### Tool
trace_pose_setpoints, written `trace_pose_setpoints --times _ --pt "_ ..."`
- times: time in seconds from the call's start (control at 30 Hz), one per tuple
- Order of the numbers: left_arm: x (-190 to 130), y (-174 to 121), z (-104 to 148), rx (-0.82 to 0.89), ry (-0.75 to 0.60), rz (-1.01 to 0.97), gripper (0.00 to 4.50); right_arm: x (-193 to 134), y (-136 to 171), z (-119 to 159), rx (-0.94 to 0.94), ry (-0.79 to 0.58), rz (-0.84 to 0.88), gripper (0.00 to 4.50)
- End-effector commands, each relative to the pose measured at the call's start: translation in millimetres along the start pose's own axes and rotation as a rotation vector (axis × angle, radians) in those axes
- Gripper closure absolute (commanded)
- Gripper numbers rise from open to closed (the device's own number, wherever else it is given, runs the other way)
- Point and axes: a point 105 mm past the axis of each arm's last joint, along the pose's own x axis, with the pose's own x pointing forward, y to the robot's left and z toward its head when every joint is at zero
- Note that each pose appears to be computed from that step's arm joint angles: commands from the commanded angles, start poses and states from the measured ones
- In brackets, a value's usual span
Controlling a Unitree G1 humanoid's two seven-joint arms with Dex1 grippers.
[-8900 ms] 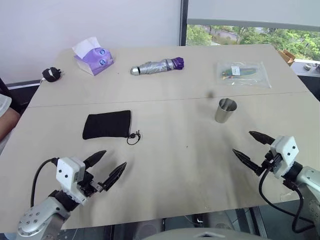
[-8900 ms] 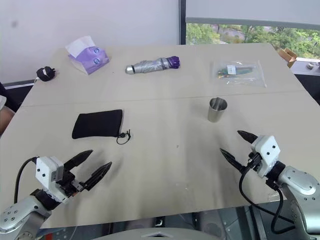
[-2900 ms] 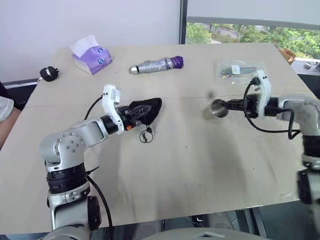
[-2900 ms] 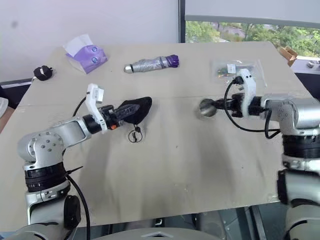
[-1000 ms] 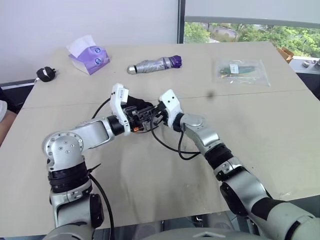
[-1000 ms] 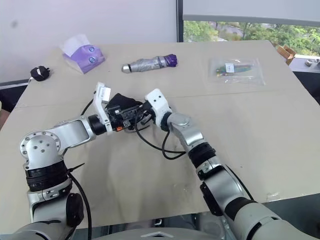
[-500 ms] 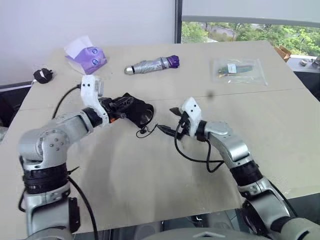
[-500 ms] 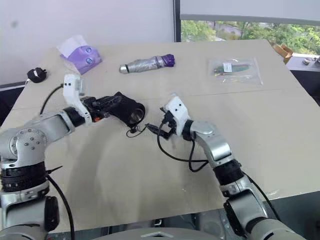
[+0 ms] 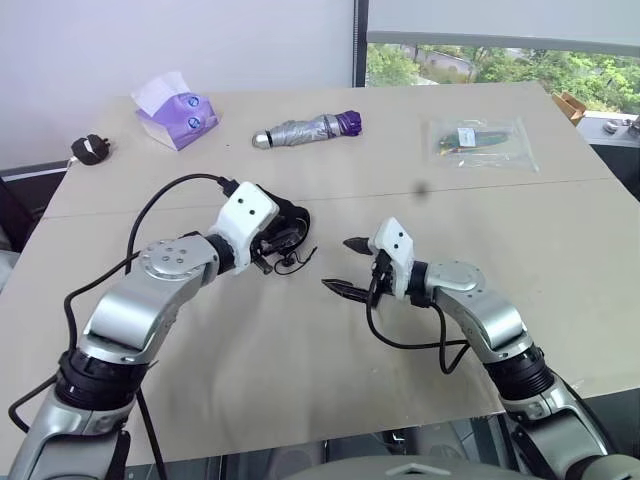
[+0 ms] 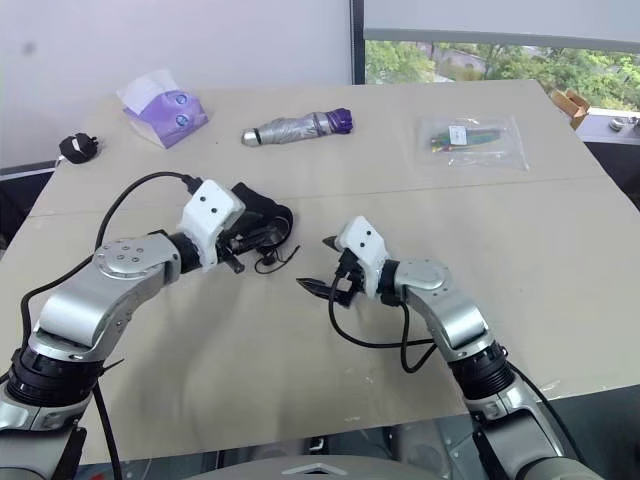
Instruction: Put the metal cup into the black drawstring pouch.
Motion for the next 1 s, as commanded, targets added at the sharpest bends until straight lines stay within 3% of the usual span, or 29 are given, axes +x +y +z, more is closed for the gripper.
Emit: trace_pose_setpoints --times 0.03,0.07,0.2,0.4,0.5,0.67,0.87,1.0 --pt "9 8 1 0.126 -0.002 0.046 2.81 2 3 14 -0.036 -0.045 -0.01 0.0" --pt "12 7 1 0.124 -0.01 0.041 2.81 3 3 14 -0.041 -0.043 -0.015 0.0" --pt "14 15 3 0.028 -0.033 0.031 4.44 8 3 10 -0.064 -0.025 -0.021 0.0" --pt "14 35 11 -0.21 -0.077 0.039 4.48 28 2 0 -0.063 0.003 -0.024 0.0" --pt "13 44 19 -0.298 -0.109 0.036 4.48 45 -10 3 0.024 -0.015 -0.061 0.0" --pt "7 53 29 -0.356 -0.137 0.048 4.48 71 -16 13 -0.003 -0.035 -0.076 0.0" --pt "1 60 36 -0.401 -0.163 0.078 4.48 106 9 -3 -0.001 0.066 0.056 0.0" --pt "-1 62 42 -0.422 -0.182 0.09 4.48 116 11 -11 0.008 0.1 0.048 0.0"
